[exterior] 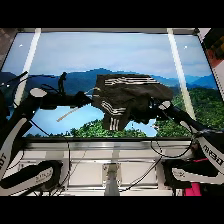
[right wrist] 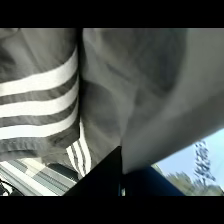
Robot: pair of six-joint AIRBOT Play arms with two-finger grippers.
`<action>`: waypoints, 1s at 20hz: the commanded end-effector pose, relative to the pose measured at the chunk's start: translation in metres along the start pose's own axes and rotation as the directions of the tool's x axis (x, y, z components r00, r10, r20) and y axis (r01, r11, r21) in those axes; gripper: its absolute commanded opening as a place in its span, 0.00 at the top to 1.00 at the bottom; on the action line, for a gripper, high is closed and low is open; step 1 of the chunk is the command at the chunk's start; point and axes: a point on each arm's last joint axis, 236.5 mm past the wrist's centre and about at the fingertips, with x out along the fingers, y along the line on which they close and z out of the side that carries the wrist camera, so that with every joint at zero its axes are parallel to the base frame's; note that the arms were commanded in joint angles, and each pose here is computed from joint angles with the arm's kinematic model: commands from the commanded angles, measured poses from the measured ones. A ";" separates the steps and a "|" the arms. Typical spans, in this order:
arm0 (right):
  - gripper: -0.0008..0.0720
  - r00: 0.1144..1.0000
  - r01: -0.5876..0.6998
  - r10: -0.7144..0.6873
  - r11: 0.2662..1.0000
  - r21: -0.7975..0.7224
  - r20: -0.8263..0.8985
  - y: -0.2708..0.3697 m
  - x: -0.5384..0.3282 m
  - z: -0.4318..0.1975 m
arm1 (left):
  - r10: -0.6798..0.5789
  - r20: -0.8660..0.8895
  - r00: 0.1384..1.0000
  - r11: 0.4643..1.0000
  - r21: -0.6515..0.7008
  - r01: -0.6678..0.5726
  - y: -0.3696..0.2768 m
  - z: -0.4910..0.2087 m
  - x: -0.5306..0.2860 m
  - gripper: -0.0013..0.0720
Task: Fold the clothes and pants, and hang the long-sleeved shirts on hangers.
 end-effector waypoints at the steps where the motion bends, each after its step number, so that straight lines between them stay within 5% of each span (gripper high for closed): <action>1: 0.98 1.000 -0.007 0.007 1.000 -0.024 -0.023 0.005 -0.010 -0.001 | 0.031 0.072 0.997 0.999 0.032 -0.034 0.010 0.018 -0.005 0.97; 7: 0.98 0.983 0.109 -0.128 0.983 -0.145 -0.132 -0.018 -0.103 0.001 | 0.244 0.176 0.954 0.960 0.095 -0.263 0.071 0.046 -0.029 0.97; 14: 0.98 0.966 0.220 -0.190 0.961 -0.168 0.177 -0.023 -0.151 0.106 | 0.268 0.115 0.956 0.941 0.180 -0.285 0.066 0.028 -0.014 0.97; 15: 0.94 0.948 0.230 -0.182 0.959 -0.167 0.261 -0.020 -0.155 0.130 | 0.263 0.105 0.959 0.941 0.192 -0.280 0.062 0.025 -0.010 0.97; 16: 0.75 0.915 0.241 -0.167 0.956 -0.167 0.367 -0.014 -0.164 0.157 | 0.258 0.094 0.961 0.940 0.205 -0.273 0.058 0.021 -0.005 0.97; 17: 0.44 0.886 0.248 -0.152 0.954 -0.170 0.438 -0.008 -0.175 0.174 | 0.254 0.084 0.964 0.939 0.217 -0.266 0.054 0.017 -0.001 0.97; 18: 0.28 0.859 0.256 -0.140 0.950 -0.176 0.492 -0.002 -0.186 0.188 | 0.250 0.074 0.965 0.938 0.227 -0.260 0.051 0.014 0.002 0.97; 20: 0.39 0.846 0.273 -0.141 0.943 -0.191 0.514 0.004 -0.199 0.195 | 0.244 0.061 0.968 0.937 0.243 -0.252 0.046 0.009 0.007 0.97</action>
